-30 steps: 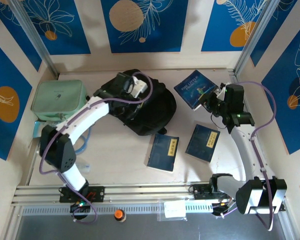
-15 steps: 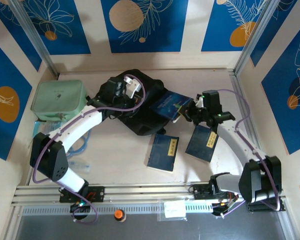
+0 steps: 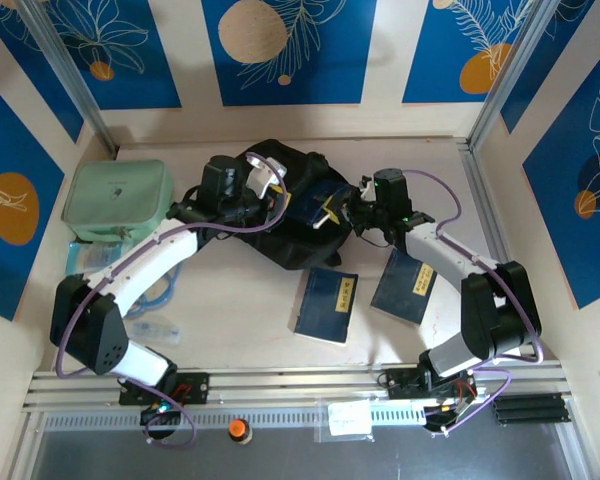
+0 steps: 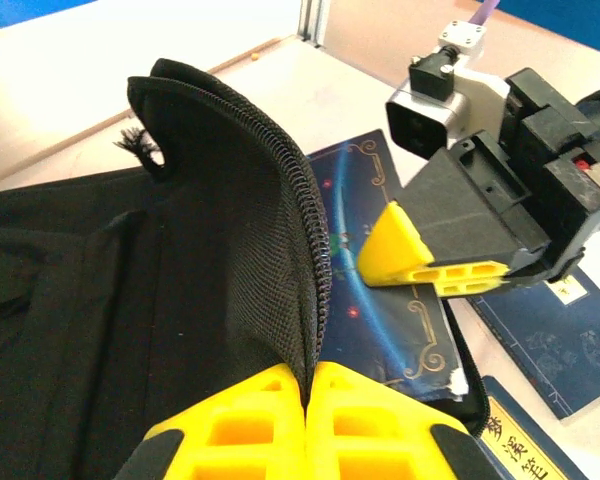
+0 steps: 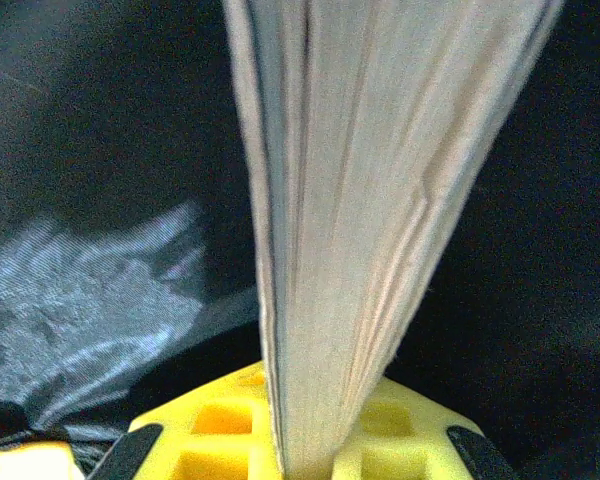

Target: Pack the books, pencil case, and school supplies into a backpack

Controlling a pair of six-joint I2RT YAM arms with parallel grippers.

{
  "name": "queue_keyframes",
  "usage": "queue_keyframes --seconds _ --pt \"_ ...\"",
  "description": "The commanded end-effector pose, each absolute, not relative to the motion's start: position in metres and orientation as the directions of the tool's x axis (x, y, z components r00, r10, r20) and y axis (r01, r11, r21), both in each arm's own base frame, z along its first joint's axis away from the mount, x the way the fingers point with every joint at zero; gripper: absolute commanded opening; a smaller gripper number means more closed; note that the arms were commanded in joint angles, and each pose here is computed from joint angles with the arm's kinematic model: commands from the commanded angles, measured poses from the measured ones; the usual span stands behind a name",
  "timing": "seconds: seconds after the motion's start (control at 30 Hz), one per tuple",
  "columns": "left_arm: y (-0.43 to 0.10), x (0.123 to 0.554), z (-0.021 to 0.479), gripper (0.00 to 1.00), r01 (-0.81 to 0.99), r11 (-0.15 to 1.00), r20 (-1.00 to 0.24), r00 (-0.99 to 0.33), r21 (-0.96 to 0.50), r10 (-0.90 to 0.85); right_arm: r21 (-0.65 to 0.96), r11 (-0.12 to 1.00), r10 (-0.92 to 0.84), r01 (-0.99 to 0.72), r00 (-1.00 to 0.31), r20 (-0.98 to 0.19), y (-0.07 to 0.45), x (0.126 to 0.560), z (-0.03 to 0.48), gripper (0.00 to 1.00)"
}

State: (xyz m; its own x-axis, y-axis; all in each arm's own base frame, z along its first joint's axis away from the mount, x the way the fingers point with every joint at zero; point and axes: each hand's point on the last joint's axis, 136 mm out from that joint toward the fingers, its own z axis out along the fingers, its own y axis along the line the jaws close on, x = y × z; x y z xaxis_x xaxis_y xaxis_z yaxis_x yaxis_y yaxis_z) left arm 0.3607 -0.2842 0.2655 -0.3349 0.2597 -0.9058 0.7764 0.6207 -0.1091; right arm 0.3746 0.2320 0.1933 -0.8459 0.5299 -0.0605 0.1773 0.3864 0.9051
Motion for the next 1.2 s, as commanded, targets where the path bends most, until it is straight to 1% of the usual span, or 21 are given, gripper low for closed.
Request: queue_keyframes --seconds 0.0,0.27,0.43,0.7,0.77,0.87,0.93,1.03,1.17 --pt "-0.29 0.349 0.299 0.0 0.825 0.563 -0.951 -0.215 -0.056 0.221 0.949 0.314 0.515 0.01 -0.842 -0.161 0.246 0.386 0.23 0.0" --pt "-0.292 0.35 0.298 0.0 0.825 0.56 -0.953 -0.223 -0.074 0.204 0.947 0.312 0.467 0.074 -0.88 -0.085 0.286 0.412 0.183 0.0" --pt "-0.291 0.35 0.295 0.0 0.818 0.568 -0.952 -0.234 -0.084 0.196 0.933 0.348 0.47 0.092 -0.878 -0.089 0.305 0.437 0.155 0.0" --pt "-0.285 0.356 0.288 0.0 0.786 0.612 -0.946 -0.259 -0.09 0.194 0.907 0.377 0.505 0.188 -0.862 -0.031 0.316 0.466 0.113 0.0" --pt "-0.285 0.359 0.285 0.0 0.778 0.621 -0.944 -0.267 -0.093 0.193 0.893 0.395 0.522 0.215 -0.852 -0.026 0.313 0.47 0.103 0.06" --pt "-0.284 0.363 0.279 0.0 0.764 0.638 -0.937 -0.287 -0.1 0.197 0.866 0.431 0.538 0.255 -0.843 -0.02 0.306 0.471 0.093 0.27" --pt "-0.282 0.366 0.274 0.0 0.752 0.651 -0.931 -0.302 -0.101 0.205 0.862 0.437 0.536 0.256 -0.844 -0.021 0.3 0.467 0.097 0.37" --pt "-0.281 0.369 0.265 0.0 0.738 0.666 -0.921 -0.327 -0.109 0.211 0.857 0.45 0.537 0.253 -0.843 -0.034 0.287 0.454 0.108 0.49" --pt "-0.282 0.372 0.255 0.0 0.729 0.673 -0.91 -0.353 -0.123 0.217 0.865 0.426 0.533 0.264 -0.846 -0.005 0.268 0.426 0.129 0.53"
